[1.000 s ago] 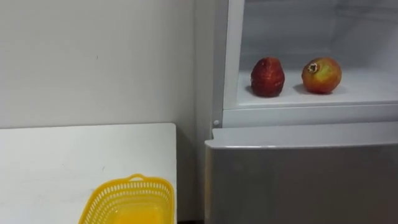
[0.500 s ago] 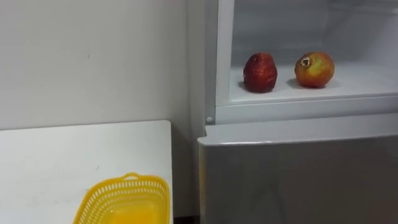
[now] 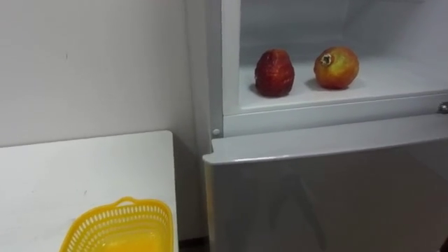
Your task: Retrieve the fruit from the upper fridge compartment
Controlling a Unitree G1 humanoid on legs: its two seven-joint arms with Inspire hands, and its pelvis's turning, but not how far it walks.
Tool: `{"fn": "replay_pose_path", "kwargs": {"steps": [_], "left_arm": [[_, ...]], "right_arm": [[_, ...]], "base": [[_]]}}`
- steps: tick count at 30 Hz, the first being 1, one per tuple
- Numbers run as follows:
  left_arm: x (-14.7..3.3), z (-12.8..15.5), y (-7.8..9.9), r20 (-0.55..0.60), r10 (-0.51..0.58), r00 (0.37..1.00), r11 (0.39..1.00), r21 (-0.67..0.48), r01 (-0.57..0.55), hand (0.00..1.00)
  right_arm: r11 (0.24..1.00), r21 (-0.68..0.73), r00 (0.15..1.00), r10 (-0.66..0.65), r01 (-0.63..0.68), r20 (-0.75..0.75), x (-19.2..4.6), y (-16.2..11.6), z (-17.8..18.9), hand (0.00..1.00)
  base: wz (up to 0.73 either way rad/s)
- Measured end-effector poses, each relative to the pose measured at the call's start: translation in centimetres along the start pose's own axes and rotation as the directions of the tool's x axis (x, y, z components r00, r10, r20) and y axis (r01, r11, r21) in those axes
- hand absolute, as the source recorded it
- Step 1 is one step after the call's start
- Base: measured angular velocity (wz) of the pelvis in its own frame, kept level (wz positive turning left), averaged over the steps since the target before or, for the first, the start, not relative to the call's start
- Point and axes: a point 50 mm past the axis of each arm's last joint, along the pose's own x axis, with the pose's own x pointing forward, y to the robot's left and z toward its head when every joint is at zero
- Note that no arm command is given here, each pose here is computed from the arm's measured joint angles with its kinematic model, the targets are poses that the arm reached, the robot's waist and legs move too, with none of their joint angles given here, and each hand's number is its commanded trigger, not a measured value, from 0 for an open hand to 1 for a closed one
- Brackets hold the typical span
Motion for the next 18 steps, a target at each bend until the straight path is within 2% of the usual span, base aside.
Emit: {"fn": "replay_pose_path", "kwargs": {"steps": [9,18], "left_arm": [[-0.1,-0.2,-0.1,0.015,-0.049,0.999,0.998,0.031,0.049,0.00],[0.1,-0.1,-0.3,0.019,-0.088,0.996,0.992,0.090,0.086,0.00]], "right_arm": [[0.997,0.025,0.965,-0.071,0.066,0.252,-0.5,-1.7,5.6,0.00],[0.991,0.027,0.868,-0.129,0.132,0.479,-0.6,-2.7,10.5,0.00]], "base": [[-0.09],[-0.04]]}}
